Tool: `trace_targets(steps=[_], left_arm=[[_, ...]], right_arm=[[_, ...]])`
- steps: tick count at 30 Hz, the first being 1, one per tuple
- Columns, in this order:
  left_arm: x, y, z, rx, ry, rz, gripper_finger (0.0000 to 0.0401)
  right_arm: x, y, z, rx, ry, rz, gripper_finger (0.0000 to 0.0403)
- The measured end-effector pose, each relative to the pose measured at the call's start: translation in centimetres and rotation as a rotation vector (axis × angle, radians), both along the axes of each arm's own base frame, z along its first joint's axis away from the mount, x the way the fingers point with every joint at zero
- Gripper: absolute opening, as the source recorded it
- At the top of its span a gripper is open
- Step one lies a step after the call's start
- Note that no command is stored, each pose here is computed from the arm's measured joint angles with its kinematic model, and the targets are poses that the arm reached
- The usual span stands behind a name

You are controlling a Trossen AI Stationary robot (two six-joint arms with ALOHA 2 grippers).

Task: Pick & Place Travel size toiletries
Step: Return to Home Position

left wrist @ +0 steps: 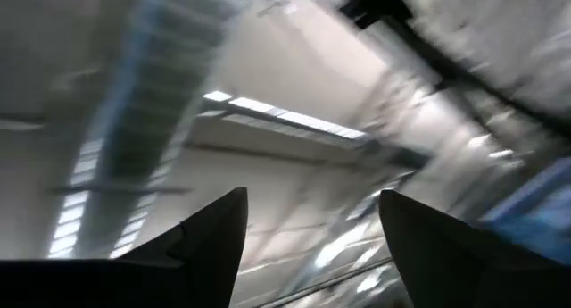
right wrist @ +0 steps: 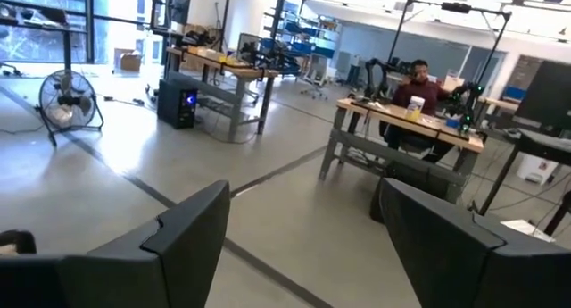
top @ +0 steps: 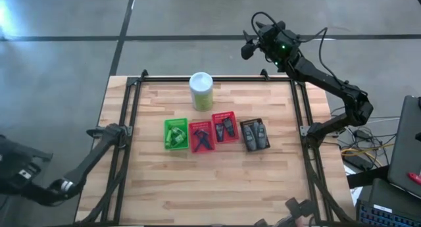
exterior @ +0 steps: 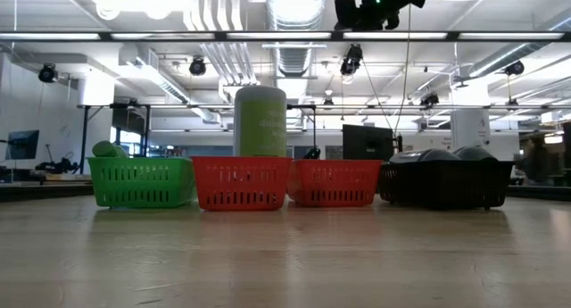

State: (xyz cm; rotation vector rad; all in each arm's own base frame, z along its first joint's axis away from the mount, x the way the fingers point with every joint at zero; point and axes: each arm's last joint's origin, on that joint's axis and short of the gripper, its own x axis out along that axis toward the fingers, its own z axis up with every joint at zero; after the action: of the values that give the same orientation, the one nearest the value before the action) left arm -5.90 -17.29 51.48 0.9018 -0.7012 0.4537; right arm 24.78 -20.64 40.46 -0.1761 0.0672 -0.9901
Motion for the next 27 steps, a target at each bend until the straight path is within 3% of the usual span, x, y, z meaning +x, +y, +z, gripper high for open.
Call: trace_targets(steps=[5,13,18,23,27], left_arm=[[-2.4,-2.7,-3.9,-0.172,-0.202,0.353,0.0259],[-1.1,-0.3,-7.2,-0.4,-0.166,0.49,0.0259],[-1.6,-3.5,-8.5,-0.413,-0.38,0.701,0.0259],[0.0,-6.1,-9.8,-0.459,-0.364,0.777,0.0259],[2.6,-6.1,-9.4,-0.466,-0.371,0.884,0.0259]], right_arm=[[0.0,0.0,0.0,-0.002,-0.005,0.0,0.0297],[0.0,0.0,0.4,-0.019,-0.036,0.0,0.031],[0.0,0.0,0.6,-0.008,-0.057,0.001,0.0318],[-0.1,0.1,1.1,-0.018,-0.07,0.002,0.0325],[-0.2,0.1,1.5,-0.029,-0.074,0.001,0.0331]])
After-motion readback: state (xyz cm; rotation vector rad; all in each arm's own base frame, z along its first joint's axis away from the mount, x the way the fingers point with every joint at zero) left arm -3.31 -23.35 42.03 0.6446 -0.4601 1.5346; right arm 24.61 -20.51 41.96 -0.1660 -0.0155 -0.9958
